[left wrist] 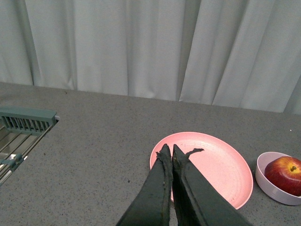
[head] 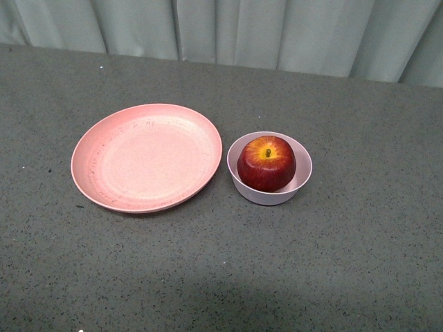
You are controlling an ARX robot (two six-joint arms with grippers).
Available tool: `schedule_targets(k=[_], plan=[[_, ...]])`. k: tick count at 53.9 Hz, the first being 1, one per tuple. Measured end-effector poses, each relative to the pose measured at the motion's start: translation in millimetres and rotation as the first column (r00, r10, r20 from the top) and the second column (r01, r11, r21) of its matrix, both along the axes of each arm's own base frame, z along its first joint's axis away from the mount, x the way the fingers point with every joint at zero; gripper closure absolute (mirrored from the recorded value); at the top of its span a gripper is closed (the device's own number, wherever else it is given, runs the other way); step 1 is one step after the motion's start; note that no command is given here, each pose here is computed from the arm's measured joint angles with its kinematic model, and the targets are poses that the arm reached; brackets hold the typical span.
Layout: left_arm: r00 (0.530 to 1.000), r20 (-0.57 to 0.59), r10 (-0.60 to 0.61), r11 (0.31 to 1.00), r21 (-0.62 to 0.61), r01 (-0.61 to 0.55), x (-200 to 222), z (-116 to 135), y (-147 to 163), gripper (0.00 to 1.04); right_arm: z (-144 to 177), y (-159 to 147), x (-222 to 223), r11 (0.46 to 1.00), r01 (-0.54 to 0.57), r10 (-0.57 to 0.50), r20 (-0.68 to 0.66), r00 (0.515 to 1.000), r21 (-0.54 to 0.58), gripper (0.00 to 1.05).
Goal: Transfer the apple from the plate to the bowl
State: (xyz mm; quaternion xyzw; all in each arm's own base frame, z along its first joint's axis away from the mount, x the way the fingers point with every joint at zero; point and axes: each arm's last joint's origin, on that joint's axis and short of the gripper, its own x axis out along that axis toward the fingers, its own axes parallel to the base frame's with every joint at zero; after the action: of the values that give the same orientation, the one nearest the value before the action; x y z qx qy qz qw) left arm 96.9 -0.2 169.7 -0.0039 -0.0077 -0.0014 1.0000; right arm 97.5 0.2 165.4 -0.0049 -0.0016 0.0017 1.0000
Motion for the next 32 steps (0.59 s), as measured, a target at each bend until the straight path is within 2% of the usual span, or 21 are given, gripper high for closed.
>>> schedule_targets(k=[9, 13, 19, 22, 27, 28, 32], plan=[[1.0, 0.0, 0.0, 1.0, 0.0, 0.0, 0.0, 0.0, 0.0, 0.68, 0.0, 0.0, 0.0, 1.0, 0.0, 0.0, 0.0, 1.0, 0.0, 0.09], [1.0, 0.0, 0.0, 1.0, 0.0, 0.0, 0.0, 0.0, 0.0, 0.57, 0.0, 0.0, 0.0, 1.0, 0.0, 0.0, 0.0, 1.0, 0.0, 0.09], [1.0, 0.0, 0.0, 1.0, 0.0, 0.0, 0.0, 0.0, 0.0, 0.32, 0.0, 0.0, 0.0, 1.0, 0.0, 0.0, 0.0, 1.0, 0.0, 0.09], [1.0, 0.0, 0.0, 1.0, 0.0, 0.0, 0.0, 0.0, 0.0, 0.25, 0.0, 0.0, 0.0, 1.0, 0.0, 0.0, 0.0, 1.0, 0.0, 0.09], [1.0, 0.0, 0.0, 1.0, 0.0, 0.0, 0.0, 0.0, 0.0, 0.07, 0.0, 0.0, 0.0, 1.0, 0.0, 0.0, 0.0, 1.0, 0.0, 0.09], [1.0, 0.0, 0.0, 1.0, 0.002, 0.0, 0.0, 0.0, 0.0, 0.05, 0.0, 0.0, 0.0, 1.0, 0.0, 0.0, 0.0, 1.0, 0.0, 0.09], [1.0, 0.0, 0.0, 1.0, 0.003, 0.0, 0.0, 0.0, 0.0, 0.07, 0.0, 0.0, 0.0, 1.0, 0.0, 0.0, 0.0, 1.0, 0.0, 0.09]])
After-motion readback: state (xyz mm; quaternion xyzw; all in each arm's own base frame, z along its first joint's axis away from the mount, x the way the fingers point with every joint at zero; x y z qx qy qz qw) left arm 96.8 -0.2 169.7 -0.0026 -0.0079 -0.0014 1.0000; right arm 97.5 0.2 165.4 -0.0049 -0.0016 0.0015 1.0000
